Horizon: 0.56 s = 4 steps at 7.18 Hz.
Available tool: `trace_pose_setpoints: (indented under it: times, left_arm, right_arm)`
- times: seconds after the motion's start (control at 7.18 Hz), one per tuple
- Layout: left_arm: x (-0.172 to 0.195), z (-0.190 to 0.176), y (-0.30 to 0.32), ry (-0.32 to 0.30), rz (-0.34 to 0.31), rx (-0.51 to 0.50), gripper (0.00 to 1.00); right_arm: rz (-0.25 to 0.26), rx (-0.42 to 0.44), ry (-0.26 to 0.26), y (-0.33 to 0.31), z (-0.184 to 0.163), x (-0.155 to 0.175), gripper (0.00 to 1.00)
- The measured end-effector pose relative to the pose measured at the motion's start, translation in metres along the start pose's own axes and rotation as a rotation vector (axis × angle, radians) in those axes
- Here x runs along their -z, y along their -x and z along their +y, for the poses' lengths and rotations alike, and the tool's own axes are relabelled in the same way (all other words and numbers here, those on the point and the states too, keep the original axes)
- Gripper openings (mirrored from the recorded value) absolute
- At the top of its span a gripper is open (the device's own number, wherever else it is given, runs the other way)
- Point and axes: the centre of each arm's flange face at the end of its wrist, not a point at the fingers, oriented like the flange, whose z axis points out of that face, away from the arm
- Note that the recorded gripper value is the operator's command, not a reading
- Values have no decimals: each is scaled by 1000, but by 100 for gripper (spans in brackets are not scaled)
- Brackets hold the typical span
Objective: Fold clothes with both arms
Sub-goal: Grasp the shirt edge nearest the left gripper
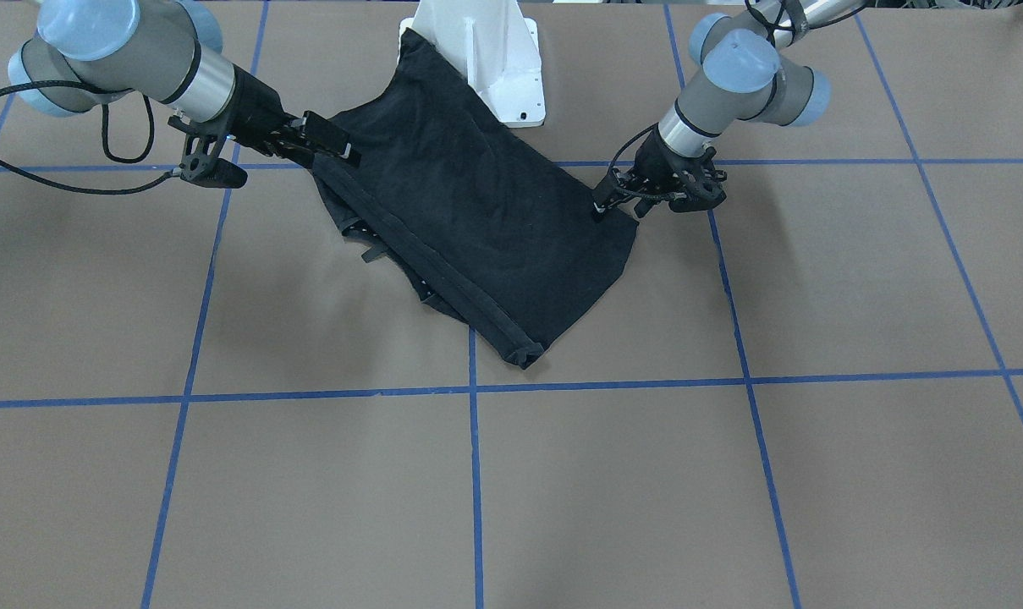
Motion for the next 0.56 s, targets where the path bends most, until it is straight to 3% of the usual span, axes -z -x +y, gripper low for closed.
trace_pose_setpoints:
  times: [0.56]
  left_arm:
    - [-1, 0, -1, -1, 0, -1, 70]
  right_arm:
    - [-3, -2, 1, 0, -2, 5, 100]
